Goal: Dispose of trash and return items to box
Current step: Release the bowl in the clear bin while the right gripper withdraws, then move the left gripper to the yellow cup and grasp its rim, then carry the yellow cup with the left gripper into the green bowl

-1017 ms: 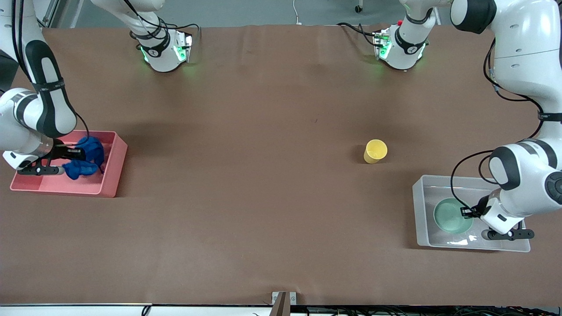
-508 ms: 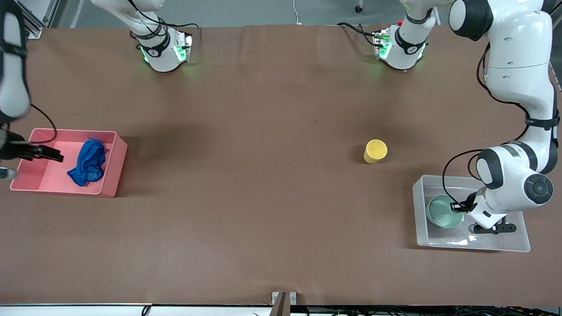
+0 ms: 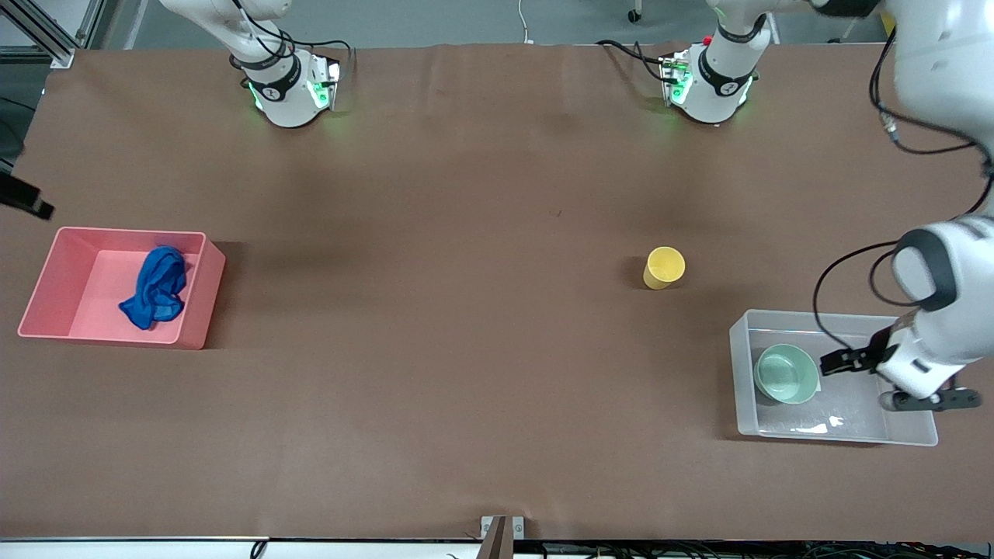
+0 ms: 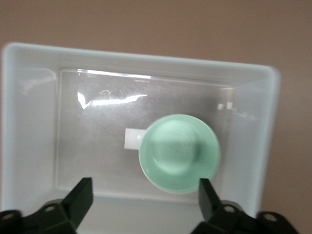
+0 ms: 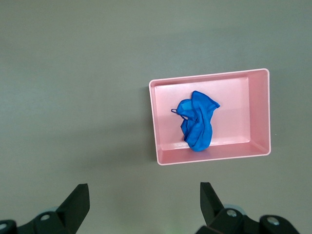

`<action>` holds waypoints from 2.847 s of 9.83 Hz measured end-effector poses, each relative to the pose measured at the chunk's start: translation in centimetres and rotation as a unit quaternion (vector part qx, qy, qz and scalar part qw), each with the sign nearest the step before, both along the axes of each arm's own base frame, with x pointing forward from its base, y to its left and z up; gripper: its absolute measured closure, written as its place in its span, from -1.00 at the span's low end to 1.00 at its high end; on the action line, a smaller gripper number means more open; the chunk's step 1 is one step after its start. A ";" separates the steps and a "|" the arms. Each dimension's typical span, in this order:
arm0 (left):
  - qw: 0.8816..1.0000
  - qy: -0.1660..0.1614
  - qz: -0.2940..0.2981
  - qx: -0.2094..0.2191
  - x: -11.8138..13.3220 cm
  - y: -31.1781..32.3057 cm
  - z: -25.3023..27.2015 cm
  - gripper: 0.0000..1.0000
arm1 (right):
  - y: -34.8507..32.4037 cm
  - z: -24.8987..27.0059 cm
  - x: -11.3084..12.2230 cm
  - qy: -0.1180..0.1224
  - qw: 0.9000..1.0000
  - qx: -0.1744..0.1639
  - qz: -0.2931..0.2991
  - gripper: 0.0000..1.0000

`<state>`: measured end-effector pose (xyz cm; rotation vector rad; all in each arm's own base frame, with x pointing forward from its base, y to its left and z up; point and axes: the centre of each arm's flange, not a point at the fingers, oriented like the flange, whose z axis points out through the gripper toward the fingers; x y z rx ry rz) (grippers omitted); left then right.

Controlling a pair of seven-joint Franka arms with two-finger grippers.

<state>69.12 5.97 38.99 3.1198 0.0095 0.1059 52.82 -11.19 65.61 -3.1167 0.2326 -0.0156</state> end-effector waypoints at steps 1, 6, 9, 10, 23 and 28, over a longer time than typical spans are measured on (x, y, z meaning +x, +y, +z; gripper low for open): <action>1.000 0.009 -0.015 -0.012 -1.3 -1.8 3.9 -1.00 | 0.1 1.1 -0.6 -0.005 1.000 0.000 0.001 -1.00; 0.998 0.026 -0.049 -0.038 -11.9 -11.7 10.0 -1.00 | 1.1 0.1 -0.1 0.015 1.000 0.003 0.014 -1.00; 0.998 0.004 -0.053 -0.014 -16.9 -17.8 1.9 -1.00 | 1.4 0.1 -0.1 0.015 0.999 0.002 0.030 -1.00; 0.998 -0.008 -0.055 -0.013 -18.1 -18.5 -1.5 -0.97 | 1.6 0.1 0.0 0.014 0.999 0.002 0.040 -1.00; 0.996 0.034 -0.079 -0.016 -20.3 -20.2 -15.0 0.93 | 2.5 0.2 0.1 0.014 0.999 0.001 0.050 -1.00; 0.999 -0.019 -0.034 -0.001 -11.0 -11.7 0.1 0.93 | 2.5 0.2 0.1 0.014 0.999 0.001 0.049 -1.00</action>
